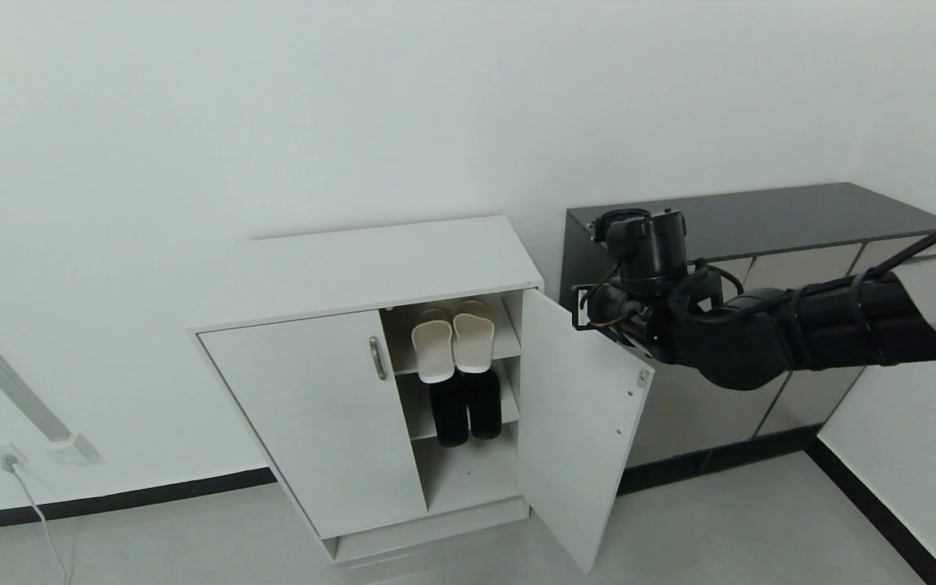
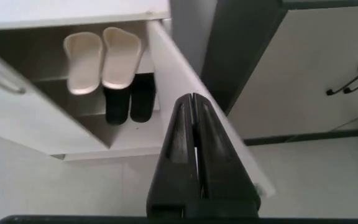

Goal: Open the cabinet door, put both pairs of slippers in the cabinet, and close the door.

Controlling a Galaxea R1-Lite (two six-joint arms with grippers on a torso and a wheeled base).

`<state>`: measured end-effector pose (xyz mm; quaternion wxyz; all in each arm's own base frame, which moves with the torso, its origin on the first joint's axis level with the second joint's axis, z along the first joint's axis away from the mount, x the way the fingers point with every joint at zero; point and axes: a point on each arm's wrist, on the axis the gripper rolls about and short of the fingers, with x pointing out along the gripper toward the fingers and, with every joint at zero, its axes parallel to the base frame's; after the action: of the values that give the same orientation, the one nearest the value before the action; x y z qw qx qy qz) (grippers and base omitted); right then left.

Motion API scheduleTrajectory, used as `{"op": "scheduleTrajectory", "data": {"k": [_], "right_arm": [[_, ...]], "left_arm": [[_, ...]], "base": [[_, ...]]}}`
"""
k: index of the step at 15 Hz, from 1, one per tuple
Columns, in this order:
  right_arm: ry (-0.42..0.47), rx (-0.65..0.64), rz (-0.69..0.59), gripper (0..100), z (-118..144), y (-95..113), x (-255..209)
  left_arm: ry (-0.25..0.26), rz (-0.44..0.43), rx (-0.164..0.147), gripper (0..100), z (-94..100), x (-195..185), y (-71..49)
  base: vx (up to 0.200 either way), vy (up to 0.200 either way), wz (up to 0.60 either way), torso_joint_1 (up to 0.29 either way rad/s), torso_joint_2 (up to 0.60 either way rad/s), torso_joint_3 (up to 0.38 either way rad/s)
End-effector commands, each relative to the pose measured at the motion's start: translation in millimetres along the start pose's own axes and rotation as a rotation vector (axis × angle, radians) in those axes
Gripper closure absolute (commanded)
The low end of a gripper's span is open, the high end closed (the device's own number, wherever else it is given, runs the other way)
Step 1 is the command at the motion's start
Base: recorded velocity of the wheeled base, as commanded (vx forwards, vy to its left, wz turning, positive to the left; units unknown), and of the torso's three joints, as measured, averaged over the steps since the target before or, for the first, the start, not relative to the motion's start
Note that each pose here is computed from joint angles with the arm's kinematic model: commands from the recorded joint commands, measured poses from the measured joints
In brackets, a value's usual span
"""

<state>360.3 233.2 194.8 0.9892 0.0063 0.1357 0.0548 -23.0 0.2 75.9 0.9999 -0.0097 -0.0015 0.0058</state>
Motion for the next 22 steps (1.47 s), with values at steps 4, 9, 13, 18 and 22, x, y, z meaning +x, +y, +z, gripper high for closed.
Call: {"op": "scheduleTrajectory", "data": {"k": [4, 9, 13, 18, 22], "right_arm": [[0.065, 0.002, -0.09, 100, -28, -26, 52], [0.107, 0.025, -0.108, 100, -41, -42, 64], [0.127, 0.029, -0.112, 100, -48, -43, 64], [0.158, 0.012, -0.106, 100, -58, -40, 60], [0.172, -0.003, -0.082, 100, -62, -29, 49]], "left_arm": [[0.001, 0.001, -0.001, 100, 0.0, 0, 0.0], [0.001, 0.001, -0.001, 100, 0.0, 0, 0.0], [0.001, 0.001, -0.001, 100, 0.0, 0, 0.0], [0.001, 0.001, -0.001, 100, 0.0, 0, 0.0], [0.001, 0.001, -0.001, 100, 0.0, 0, 0.0]], "base": [[0.0, 0.0, 0.0, 0.0, 0.0, 0.0], [0.0, 0.0, 0.0, 0.0, 0.0, 0.0], [0.0, 0.0, 0.0, 0.0, 0.0, 0.0], [0.0, 0.0, 0.0, 0.0, 0.0, 0.0], [0.0, 0.0, 0.0, 0.0, 0.0, 0.0]]}}
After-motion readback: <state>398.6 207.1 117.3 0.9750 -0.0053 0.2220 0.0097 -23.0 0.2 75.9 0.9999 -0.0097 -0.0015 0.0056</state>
